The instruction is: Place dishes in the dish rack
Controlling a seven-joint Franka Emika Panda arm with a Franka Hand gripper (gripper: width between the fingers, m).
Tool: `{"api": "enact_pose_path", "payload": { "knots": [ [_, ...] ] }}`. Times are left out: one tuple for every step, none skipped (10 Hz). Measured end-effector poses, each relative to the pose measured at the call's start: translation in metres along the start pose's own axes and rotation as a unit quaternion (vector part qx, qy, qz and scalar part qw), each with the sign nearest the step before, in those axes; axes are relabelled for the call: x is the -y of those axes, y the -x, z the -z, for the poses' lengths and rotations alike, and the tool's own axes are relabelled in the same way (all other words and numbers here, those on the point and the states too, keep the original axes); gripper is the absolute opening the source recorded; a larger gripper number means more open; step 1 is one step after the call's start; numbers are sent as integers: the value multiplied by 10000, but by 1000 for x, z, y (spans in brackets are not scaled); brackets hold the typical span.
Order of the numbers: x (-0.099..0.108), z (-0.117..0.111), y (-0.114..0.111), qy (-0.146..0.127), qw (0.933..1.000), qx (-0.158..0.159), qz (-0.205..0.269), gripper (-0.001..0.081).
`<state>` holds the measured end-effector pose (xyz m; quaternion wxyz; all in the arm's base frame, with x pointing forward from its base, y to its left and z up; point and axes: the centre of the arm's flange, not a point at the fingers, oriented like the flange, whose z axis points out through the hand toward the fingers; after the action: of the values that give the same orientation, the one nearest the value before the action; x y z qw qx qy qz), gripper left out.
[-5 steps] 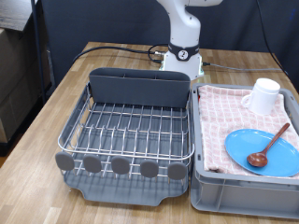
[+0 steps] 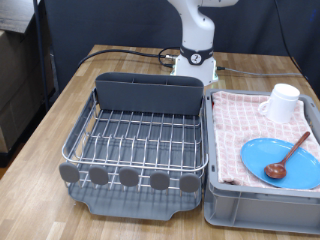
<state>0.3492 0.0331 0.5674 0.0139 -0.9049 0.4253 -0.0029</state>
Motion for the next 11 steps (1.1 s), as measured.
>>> {"api": "enact_pose_path", "payload": {
  "knots": [
    [15, -6, 4, -45, 9999, -51, -143, 803],
    [29, -12, 9, -90, 9993, -108, -356, 803],
    [44, -19, 15, -106, 9980, -136, -611, 803],
    [59, -25, 21, -147, 9964, -164, -819, 803],
    [72, -32, 24, -174, 9946, -173, -1007, 803],
    [86, -38, 28, -165, 9927, -176, -1184, 803],
    [100, -43, 32, -116, 9910, -166, -1320, 803],
    [114, -48, 35, -52, 9900, -144, -1404, 803],
    [128, -53, 37, 13, 9890, -107, -1474, 803],
    [140, -59, 37, 71, 9882, -76, -1530, 803],
    [152, -63, 37, 100, 9879, -55, -1548, 803]
  ]
}}
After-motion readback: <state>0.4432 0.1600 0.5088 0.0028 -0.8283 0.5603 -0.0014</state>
